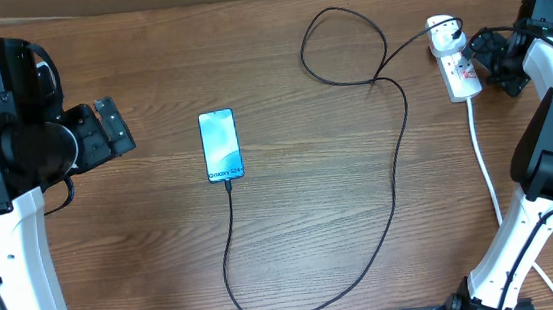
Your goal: Plug charger to phone and switch on socket
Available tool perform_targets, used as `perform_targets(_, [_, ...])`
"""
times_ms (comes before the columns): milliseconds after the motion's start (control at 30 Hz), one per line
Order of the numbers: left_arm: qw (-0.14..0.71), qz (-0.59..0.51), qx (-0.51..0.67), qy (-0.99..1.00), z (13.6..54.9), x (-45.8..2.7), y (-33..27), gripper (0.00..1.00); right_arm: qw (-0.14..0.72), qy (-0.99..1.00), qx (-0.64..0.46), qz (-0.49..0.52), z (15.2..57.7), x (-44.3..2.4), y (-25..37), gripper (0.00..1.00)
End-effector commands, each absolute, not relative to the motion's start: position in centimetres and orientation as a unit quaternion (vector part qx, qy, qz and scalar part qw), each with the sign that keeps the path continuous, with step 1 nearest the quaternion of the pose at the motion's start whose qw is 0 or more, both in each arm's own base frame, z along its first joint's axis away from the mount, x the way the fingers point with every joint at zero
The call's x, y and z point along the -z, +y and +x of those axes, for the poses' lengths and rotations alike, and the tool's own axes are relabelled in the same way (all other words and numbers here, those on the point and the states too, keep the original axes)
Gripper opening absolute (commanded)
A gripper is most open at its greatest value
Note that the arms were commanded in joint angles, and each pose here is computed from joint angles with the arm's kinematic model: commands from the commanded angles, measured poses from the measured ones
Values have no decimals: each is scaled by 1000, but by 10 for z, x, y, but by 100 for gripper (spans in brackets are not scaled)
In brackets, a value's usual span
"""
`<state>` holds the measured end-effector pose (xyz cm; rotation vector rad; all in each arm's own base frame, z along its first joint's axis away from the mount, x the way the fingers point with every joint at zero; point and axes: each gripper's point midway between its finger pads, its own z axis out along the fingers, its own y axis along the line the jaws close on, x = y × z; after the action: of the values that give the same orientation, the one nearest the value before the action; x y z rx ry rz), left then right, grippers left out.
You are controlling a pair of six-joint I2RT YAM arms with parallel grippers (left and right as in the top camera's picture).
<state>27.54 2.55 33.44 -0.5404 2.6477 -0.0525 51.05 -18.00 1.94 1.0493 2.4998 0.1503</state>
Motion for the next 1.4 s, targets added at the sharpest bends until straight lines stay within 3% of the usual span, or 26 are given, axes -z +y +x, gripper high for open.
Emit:
perform_targets(0, [211,-198,12,957,276,-331,28,100,205,907,-56,364,511,-15,-172,100])
perform_targets(733, [211,-198,12,957,276,-331,28,100,164,923,-66,342,508,22,-147,100])
perform_targets(1367, [211,-198,12,957,276,-331,28,99,137,929,-66,337,498,27,-136,100])
